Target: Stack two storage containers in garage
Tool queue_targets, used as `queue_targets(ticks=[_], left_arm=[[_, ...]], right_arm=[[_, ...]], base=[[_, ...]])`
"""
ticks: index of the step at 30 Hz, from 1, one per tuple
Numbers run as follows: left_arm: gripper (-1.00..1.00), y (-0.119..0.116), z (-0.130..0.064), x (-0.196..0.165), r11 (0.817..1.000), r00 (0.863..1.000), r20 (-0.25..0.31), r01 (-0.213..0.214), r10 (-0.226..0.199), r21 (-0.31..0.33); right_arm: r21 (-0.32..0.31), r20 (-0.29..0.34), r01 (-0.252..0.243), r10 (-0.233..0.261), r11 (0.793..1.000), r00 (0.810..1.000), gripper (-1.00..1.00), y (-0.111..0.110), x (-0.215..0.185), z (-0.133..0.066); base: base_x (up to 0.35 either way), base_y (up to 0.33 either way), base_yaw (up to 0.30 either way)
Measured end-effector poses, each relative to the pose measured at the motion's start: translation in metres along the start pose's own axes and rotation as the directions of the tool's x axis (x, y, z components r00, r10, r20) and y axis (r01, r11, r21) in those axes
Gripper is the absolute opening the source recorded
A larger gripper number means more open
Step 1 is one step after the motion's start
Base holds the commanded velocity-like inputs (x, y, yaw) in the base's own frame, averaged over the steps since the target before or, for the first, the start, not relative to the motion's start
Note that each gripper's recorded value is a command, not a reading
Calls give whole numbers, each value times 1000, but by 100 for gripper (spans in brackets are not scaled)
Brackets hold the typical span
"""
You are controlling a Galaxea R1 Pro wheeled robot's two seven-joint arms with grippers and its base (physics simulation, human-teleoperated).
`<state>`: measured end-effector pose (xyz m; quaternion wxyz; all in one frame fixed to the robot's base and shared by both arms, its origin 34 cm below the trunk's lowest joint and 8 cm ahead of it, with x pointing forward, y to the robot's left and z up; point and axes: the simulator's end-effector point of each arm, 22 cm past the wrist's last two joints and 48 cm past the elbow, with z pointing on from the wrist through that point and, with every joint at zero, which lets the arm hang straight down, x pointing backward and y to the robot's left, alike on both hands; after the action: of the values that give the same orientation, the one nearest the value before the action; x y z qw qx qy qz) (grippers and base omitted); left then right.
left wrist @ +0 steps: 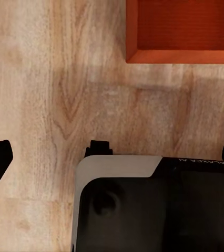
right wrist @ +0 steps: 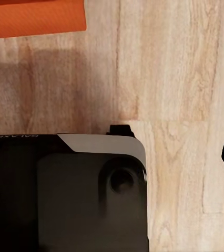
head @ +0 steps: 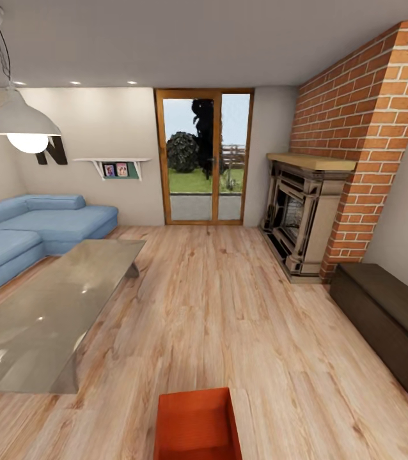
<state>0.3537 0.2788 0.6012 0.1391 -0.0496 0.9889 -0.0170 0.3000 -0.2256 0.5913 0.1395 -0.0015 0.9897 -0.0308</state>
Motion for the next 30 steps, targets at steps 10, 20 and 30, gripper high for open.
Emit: queue_targets(ticks=[10, 20, 30], left_arm=[[100, 0, 0, 0, 1000, 1000, 0, 0, 0, 0], [100, 0, 0, 0, 1000, 1000, 0, 0, 0, 0], [100, 0, 0, 1, 1000, 1000, -2, 0, 0, 0]], right_arm=[[0, 1, 0, 0, 1000, 1000, 100, 0, 0, 0], [5, 1, -1, 1, 1000, 1000, 100, -4, 0, 0], [4, -1, 0, 0, 1000, 1000, 100, -3, 1, 0]], base=[[2, -1, 0], [0, 0, 0], [0, 0, 0]])
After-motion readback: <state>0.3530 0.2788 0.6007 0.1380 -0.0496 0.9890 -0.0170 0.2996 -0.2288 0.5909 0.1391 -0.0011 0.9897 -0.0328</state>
